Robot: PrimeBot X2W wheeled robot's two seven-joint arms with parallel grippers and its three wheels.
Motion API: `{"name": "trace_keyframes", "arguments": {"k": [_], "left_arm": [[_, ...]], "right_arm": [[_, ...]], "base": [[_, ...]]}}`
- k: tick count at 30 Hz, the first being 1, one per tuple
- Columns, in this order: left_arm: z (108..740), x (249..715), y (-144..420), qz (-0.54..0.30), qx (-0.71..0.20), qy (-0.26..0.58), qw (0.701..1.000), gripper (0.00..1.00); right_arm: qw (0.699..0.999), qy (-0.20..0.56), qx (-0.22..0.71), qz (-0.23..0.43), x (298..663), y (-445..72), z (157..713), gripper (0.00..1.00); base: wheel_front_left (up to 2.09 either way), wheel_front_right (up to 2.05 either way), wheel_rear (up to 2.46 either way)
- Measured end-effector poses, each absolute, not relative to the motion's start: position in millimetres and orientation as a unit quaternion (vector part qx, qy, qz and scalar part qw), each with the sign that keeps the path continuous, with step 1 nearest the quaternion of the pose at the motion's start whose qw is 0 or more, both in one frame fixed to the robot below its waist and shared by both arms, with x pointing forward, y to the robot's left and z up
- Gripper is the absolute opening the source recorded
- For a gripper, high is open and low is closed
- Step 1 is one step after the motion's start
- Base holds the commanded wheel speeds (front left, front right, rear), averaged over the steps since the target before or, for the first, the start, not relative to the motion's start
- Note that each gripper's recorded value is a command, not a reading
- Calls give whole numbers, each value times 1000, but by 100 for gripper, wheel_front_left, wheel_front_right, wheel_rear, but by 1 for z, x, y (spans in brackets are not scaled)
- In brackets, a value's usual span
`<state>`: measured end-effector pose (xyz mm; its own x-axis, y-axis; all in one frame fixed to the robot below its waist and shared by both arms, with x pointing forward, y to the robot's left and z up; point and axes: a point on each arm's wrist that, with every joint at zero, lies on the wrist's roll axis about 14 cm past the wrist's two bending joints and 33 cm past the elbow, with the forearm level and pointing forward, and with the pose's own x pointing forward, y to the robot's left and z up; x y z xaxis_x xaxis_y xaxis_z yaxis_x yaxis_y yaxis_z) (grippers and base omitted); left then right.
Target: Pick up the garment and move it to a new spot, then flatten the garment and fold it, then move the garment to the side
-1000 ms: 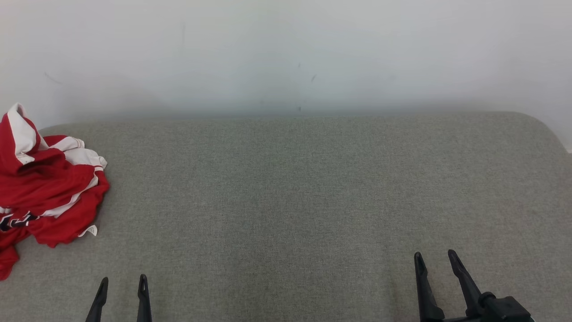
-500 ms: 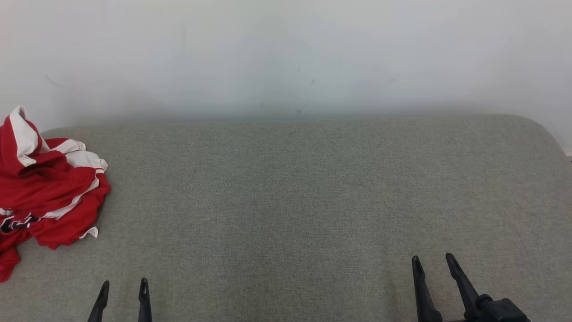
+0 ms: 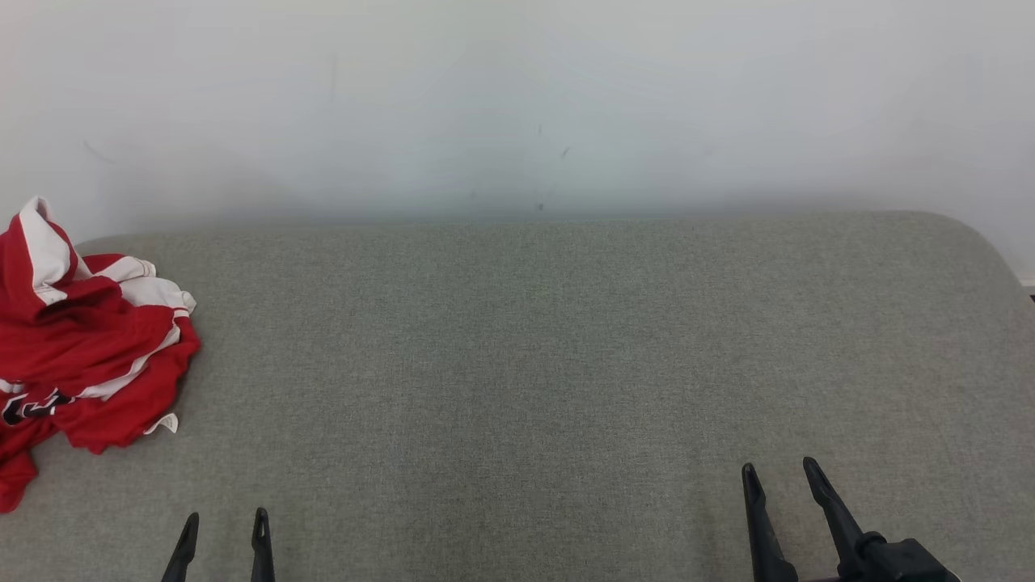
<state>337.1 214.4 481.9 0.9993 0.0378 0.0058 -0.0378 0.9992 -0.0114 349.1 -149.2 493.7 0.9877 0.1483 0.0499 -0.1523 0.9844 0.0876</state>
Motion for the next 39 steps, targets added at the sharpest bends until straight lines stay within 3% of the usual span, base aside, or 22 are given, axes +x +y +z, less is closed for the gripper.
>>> {"name": "trace_keyframes", "arguments": {"k": [39], "left_arm": [[473,339,216,25,-20,9,999,100]], "right_arm": [[997,0,47,64,351,-156,480,100]], "base": [[0,0,0]]}}
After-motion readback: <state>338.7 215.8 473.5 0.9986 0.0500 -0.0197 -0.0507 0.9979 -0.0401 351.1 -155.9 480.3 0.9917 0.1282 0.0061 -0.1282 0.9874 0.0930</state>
